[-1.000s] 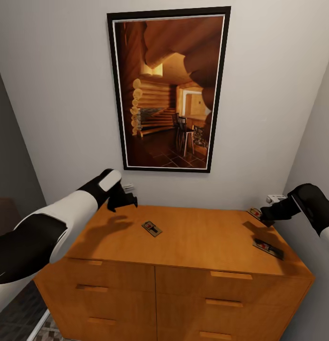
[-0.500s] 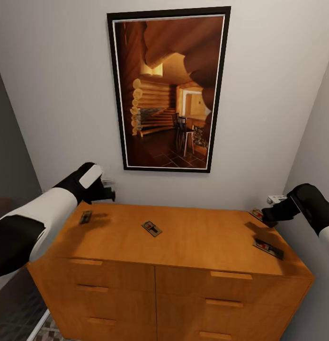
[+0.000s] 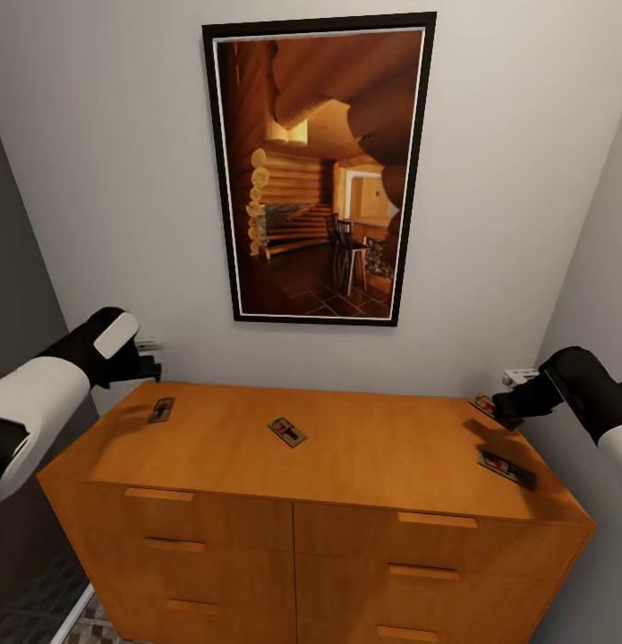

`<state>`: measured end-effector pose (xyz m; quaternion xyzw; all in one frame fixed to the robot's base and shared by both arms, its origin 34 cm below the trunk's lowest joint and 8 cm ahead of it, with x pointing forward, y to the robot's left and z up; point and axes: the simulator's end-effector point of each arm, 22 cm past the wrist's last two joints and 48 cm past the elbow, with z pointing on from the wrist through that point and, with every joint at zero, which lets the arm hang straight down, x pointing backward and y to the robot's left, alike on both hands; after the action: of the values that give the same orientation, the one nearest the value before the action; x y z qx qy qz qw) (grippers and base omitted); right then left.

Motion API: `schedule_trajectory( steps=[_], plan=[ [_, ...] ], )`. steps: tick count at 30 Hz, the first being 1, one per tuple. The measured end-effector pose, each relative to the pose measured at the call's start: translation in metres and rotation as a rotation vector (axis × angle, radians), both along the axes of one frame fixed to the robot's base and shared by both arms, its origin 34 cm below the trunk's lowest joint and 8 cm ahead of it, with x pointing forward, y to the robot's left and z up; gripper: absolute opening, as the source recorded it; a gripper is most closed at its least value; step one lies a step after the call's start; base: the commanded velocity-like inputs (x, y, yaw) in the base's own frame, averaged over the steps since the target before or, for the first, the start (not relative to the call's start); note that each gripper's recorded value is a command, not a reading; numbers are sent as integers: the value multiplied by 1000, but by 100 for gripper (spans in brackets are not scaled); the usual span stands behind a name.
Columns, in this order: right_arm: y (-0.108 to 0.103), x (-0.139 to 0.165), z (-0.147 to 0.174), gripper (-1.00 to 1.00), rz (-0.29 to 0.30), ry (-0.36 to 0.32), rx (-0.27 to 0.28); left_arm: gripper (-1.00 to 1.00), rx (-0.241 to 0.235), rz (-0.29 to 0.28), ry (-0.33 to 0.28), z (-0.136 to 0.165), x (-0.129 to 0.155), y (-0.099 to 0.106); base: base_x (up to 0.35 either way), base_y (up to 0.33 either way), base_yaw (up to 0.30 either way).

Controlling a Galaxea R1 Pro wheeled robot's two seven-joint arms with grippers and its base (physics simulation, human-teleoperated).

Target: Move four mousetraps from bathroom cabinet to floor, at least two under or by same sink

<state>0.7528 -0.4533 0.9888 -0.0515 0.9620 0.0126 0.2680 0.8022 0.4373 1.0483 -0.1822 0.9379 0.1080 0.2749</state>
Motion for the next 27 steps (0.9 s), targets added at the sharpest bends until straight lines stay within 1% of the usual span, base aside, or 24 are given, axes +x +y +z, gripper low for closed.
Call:
schedule_trajectory(
  steps=[2, 5, 6, 8, 9, 13, 16, 20, 27],
  plan=[
    [0, 0, 0, -100, 0, 0, -1, 100, 27, -12, 7, 0, 0, 2, 0, 0, 0],
    [1, 1, 0, -100, 0, -1, -2, 100, 38, -41, 9, -2, 2, -2, 0, 0, 0],
    [1, 1, 0, -100, 0, -1, -3, 100, 34, -68, 8, -4, 4, -9, 0, 0, 0],
    [1, 1, 0, -100, 0, -1, -3, 100, 27, -100, 6, -6, 7, -17, 0, 0, 0],
    [1, 1, 0, -100, 0, -1, -3, 100, 13, -131, 2, -8, 10, -25, 0, 0, 0],
    [2, 1, 0, -100, 1, -1, -2, 100, -12, -194, -5, -11, 15, -43, 0, 0, 0],
    [2, 1, 0, -100, 1, -1, -1, 100, -23, -222, -6, -13, 16, -52, 0, 0, 0],
    [3, 1, 0, -100, 2, -2, 0, 100, -30, -240, -8, -14, 18, -60, 0, 0, 0],
    [3, 1, -1, -100, 2, -1, 3, 100, -33, -249, -9, -14, 19, -64, 0, 0, 0]
  ],
)
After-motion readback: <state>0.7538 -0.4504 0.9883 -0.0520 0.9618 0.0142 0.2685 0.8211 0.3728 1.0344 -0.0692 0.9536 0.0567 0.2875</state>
